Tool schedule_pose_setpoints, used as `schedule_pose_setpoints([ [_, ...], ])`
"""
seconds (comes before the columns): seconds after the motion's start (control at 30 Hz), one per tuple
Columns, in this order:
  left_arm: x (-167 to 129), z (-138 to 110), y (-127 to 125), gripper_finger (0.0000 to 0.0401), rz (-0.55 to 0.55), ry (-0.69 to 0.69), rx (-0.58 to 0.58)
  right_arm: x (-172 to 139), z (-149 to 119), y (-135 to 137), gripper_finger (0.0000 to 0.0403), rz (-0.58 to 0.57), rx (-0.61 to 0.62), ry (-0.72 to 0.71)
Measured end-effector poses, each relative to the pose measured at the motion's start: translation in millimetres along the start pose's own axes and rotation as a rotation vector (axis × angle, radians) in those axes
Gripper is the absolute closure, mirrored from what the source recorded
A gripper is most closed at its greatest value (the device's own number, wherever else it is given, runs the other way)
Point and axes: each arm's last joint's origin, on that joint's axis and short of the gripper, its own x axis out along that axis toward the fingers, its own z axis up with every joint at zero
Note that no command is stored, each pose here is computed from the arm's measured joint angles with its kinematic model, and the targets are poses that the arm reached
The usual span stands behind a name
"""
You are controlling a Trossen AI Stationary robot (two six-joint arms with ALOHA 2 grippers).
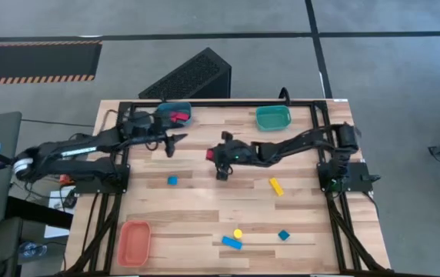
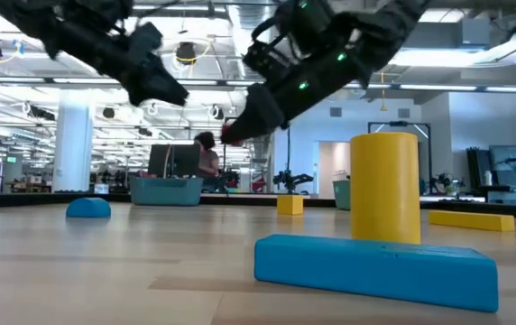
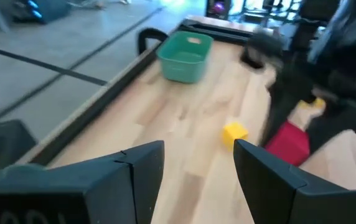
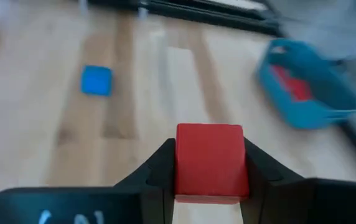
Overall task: Sort & place blocks by color
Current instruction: Put the red block into the blue bin
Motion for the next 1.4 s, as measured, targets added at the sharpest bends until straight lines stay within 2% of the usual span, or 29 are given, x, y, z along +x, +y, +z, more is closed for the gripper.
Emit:
schedule_pose_setpoints([
  [0.17,40,-6,-7,0.0218,-0.111,-0.040,-0.121,-12,13,0,0.0281,-0.166,-0.182,0.000],
  [0.27,54,-7,-9,0.0215,-0.212,-0.072,-0.275,-14,16,2,0.0281,-0.192,-0.231,-0.005],
  [0.37,66,-10,-14,0.0201,-0.298,-0.088,-0.353,-15,17,6,0.0281,-0.205,-0.276,-0.007],
  [0.6,83,-22,-22,0.0151,-0.345,-0.053,-0.446,-18,20,14,0.0281,-0.295,-0.332,0.004],
  [0.77,87,-24,-30,0.0140,-0.412,-0.035,-0.443,-20,22,18,0.0281,-0.291,-0.327,-0.010],
  [0.93,86,-20,-34,0.0170,-0.393,-0.080,-0.430,-20,25,17,0.0281,-0.299,-0.333,-0.044],
  [1.03,86,-18,-34,0.0211,-0.404,-0.089,-0.434,-20,27,16,0.0281,-0.303,-0.337,-0.057],
  [1.17,85,-18,-34,0.0285,-0.420,-0.083,-0.432,-20,27,17,0.0281,-0.284,-0.370,-0.058],
  [1.23,85,-18,-32,0.0299,-0.409,-0.088,-0.436,-20,26,16,0.0282,-0.297,-0.374,-0.053],
  [1.3,85,-15,-27,0.0299,-0.397,-0.106,-0.420,-20,27,13,0.0260,-0.328,-0.337,-0.055],
  [1.4,82,-12,-13,0.0299,-0.331,-0.141,-0.362,-20,28,6,0.0183,-0.415,-0.204,-0.053],
])
